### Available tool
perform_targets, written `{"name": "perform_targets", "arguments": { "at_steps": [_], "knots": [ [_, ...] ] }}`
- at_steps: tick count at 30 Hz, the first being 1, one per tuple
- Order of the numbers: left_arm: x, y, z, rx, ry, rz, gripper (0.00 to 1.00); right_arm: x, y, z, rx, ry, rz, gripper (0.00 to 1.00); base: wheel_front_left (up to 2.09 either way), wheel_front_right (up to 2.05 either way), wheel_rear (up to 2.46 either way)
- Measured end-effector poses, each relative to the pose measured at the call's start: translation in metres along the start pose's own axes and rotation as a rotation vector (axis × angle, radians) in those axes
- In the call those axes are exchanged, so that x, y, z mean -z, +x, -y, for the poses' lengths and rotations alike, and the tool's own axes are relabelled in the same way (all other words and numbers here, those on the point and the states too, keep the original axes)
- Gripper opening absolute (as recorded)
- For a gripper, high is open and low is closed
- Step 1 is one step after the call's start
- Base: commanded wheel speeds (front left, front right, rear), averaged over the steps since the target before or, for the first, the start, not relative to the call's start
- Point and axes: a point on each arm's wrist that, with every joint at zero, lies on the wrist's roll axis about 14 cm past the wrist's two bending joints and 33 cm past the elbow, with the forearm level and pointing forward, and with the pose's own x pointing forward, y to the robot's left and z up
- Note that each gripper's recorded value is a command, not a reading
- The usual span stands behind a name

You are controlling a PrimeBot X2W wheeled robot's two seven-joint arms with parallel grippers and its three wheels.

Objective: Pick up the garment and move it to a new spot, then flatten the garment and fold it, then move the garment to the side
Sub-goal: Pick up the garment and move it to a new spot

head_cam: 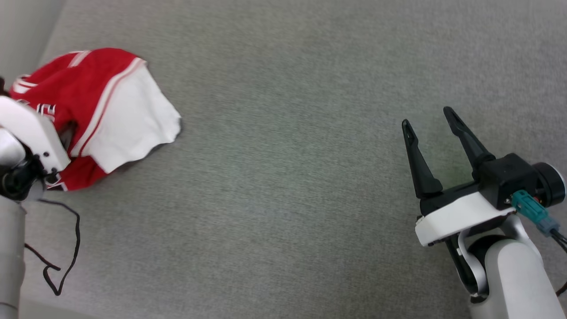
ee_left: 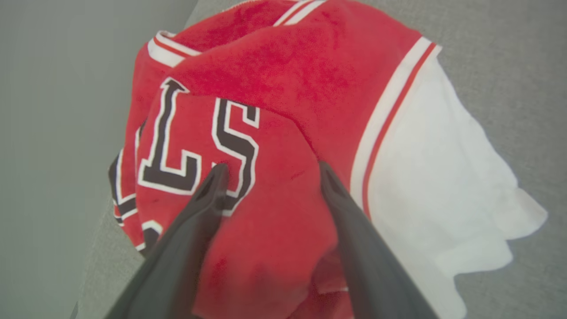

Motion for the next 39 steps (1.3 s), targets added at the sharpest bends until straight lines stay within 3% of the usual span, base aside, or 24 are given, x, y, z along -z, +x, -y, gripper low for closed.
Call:
{"name": "perform_targets", "arguments": {
  "at_steps": [5,8,9,11,16,20,26,27,29,30,32,35,39],
  "knots": [
    [0.053,0.026,0.002,-0.002,-0.074,-0.247,1.0,0.021,0.0,0.019,0.039,0.01,-0.035,1.0,0.0,0.0,0.0],
    [0.063,0.033,0.005,0.002,-0.1,-0.314,0.97,0.029,-0.001,0.028,0.059,0.008,-0.052,1.0,0.0,0.0,0.0],
    [0.066,0.035,0.007,0.007,-0.115,-0.326,0.48,0.031,-0.002,0.03,0.063,0.008,-0.058,1.0,0.0,0.0,0.0],
    [0.066,0.036,0.008,0.012,-0.125,-0.337,0.0,0.031,-0.002,0.031,0.067,0.006,-0.057,1.0,0.0,0.0,0.0],
    [0.061,0.033,0.01,0.014,-0.119,-0.288,0.0,0.019,-0.001,0.032,0.068,-0.008,-0.033,1.0,0.0,0.0,0.0],
    [0.039,0.025,0.007,-0.004,-0.075,-0.157,0.0,0.007,-0.004,0.028,0.065,-0.022,-0.011,1.0,0.0,0.0,0.0],
    [-0.057,-0.014,-0.004,-0.031,-0.001,0.254,0.0,-0.015,-0.017,0.019,0.061,-0.031,0.025,1.0,0.0,0.0,0.0],
    [-0.1,-0.046,-0.004,-0.032,0.041,0.457,0.0,-0.027,-0.025,0.013,0.059,-0.036,0.049,1.0,0.0,0.0,0.0],
    [-0.126,-0.069,-0.002,-0.034,0.069,0.585,0.0,-0.037,-0.03,0.009,0.058,-0.04,0.069,1.0,0.0,0.0,0.0],
    [-0.155,-0.103,0.005,-0.024,0.099,0.74,0.0,-0.049,-0.041,0.005,0.062,-0.053,0.091,1.0,0.0,0.0,0.0],
    [-0.168,-0.122,0.014,-0.002,0.105,0.82,0.0,-0.057,-0.049,0.004,0.072,-0.058,0.105,1.0,0.0,0.0,0.0],
    [-0.183,-0.147,0.028,0.04,0.111,0.913,0.0,-0.067,-0.062,0.006,0.09,-0.053,0.126,1.0,0.0,0.0,0.0],
    [-0.195,-0.161,0.074,0.153,0.113,0.981,0.0,-0.073,-0.083,0.014,0.133,-0.048,0.139,1.0,0.0,0.0,0.0]
  ]
}}
